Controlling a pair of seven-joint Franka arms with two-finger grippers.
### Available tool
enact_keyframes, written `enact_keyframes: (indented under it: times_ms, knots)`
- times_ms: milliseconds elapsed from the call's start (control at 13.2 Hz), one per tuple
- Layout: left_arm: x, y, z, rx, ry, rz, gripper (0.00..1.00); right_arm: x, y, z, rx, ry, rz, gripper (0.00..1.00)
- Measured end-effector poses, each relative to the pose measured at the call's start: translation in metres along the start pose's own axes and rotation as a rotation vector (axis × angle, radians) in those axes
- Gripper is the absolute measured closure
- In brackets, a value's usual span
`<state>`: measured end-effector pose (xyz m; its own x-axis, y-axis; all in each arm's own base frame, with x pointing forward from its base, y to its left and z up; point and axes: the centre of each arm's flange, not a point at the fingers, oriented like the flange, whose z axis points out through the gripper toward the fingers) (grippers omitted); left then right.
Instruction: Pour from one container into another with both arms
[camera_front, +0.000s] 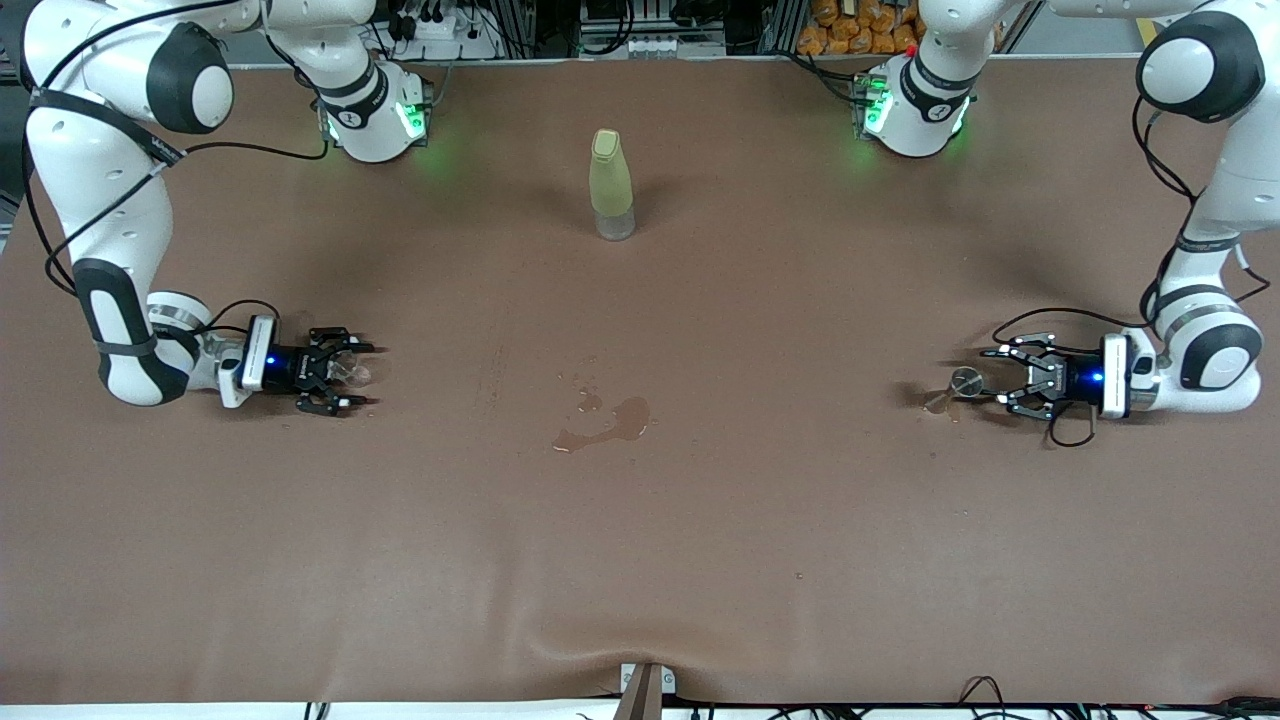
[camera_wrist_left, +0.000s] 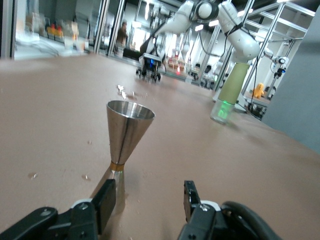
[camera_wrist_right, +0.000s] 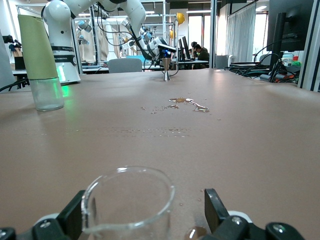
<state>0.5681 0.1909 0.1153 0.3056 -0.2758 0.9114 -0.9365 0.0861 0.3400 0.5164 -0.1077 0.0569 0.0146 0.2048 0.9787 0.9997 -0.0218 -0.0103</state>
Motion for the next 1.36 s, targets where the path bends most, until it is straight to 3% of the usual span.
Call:
enact_keyframes:
  times_ms: [303,530,606,681,757,1060,1363]
  knots:
    - [0.093,0.006,-0.056,0.036,-0.272,-0.189,0.36,0.010,0.011,-0.030,0.037,-0.083,0.030,0.00]
    - [0.181,0.023,-0.073,0.100,-0.537,-0.323,0.32,0.033,0.021,-0.068,0.070,-0.211,0.062,0.00]
    - [0.212,0.031,-0.074,0.140,-0.605,-0.370,0.26,0.045,0.025,-0.082,0.072,-0.267,0.092,0.00]
    - [0.237,0.040,-0.076,0.184,-0.649,-0.410,0.15,0.059,0.029,-0.094,0.071,-0.327,0.129,0.00]
    - [0.257,0.049,-0.081,0.227,-0.681,-0.441,0.13,0.076,0.033,-0.106,0.067,-0.389,0.174,0.00]
    - [0.300,0.077,-0.099,0.373,-0.787,-0.555,0.13,0.158,0.047,-0.147,-0.011,-0.612,0.391,0.00]
    - [0.353,0.078,-0.057,0.503,-0.949,-0.674,0.13,0.259,0.054,-0.167,-0.142,-0.800,0.647,0.00]
